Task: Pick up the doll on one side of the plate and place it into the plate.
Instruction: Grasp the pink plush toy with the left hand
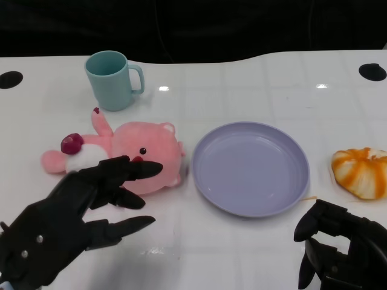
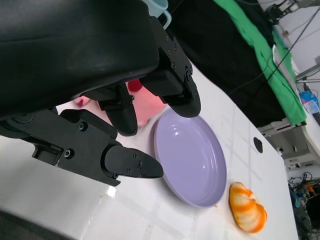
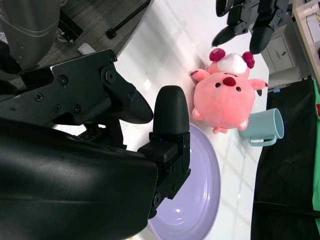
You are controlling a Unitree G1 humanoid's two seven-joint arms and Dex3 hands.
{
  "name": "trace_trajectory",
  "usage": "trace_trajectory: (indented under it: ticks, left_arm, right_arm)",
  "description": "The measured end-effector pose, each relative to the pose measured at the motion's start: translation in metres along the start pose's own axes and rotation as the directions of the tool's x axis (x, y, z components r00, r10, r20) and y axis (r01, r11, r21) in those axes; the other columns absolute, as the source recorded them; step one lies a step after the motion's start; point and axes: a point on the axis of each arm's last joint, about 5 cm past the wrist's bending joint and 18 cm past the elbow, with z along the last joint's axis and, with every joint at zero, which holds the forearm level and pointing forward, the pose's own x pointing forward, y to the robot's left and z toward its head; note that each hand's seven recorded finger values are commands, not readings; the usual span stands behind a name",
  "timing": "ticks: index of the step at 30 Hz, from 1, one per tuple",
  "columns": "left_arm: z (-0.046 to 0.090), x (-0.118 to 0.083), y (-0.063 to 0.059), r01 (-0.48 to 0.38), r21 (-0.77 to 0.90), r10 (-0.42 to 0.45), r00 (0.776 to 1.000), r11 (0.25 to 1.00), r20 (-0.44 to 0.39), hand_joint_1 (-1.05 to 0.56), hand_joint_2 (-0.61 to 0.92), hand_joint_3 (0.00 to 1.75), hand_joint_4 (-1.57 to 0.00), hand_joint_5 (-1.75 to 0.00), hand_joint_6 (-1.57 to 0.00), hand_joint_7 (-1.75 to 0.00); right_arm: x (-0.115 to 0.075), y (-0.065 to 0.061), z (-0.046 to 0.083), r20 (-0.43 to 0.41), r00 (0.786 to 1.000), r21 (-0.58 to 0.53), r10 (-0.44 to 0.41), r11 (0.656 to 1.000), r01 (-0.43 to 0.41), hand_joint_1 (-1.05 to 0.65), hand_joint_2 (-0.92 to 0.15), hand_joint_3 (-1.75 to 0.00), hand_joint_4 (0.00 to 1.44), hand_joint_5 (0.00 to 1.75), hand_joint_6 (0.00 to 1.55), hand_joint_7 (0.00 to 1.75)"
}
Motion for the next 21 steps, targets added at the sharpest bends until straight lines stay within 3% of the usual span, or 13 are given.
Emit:
trace_trajectory:
  ticks: [9,14,21]
  left_arm:
    - [0.016,0.009,0.018,-0.024,0.302,0.022,1.0,0.953,0.01,-0.47,0.92,0.05,-0.25,-0.77,-0.42,-0.07]
    - [0.023,0.017,0.022,-0.034,0.496,0.025,0.999,0.868,0.025,-0.51,0.92,0.03,-0.23,-0.54,-0.42,-0.02]
    - [0.023,0.027,0.023,-0.051,0.642,0.061,0.998,0.765,0.007,-0.52,0.9,0.0,-0.23,-0.37,-0.38,0.0]
  right_arm:
    - [0.0,0.0,0.0,-0.001,1.0,-0.001,-0.001,1.0,0.001,-0.11,-0.77,-1.09,0.61,1.75,0.42,1.69]
    - [0.0,0.0,0.0,-0.004,1.0,-0.004,-0.004,1.0,0.004,-0.11,-0.77,-1.08,0.62,1.75,0.42,1.69]
    - [-0.001,-0.001,-0.001,-0.008,1.0,-0.015,-0.012,1.0,0.012,-0.11,-0.78,-1.07,0.6,1.75,0.41,1.69]
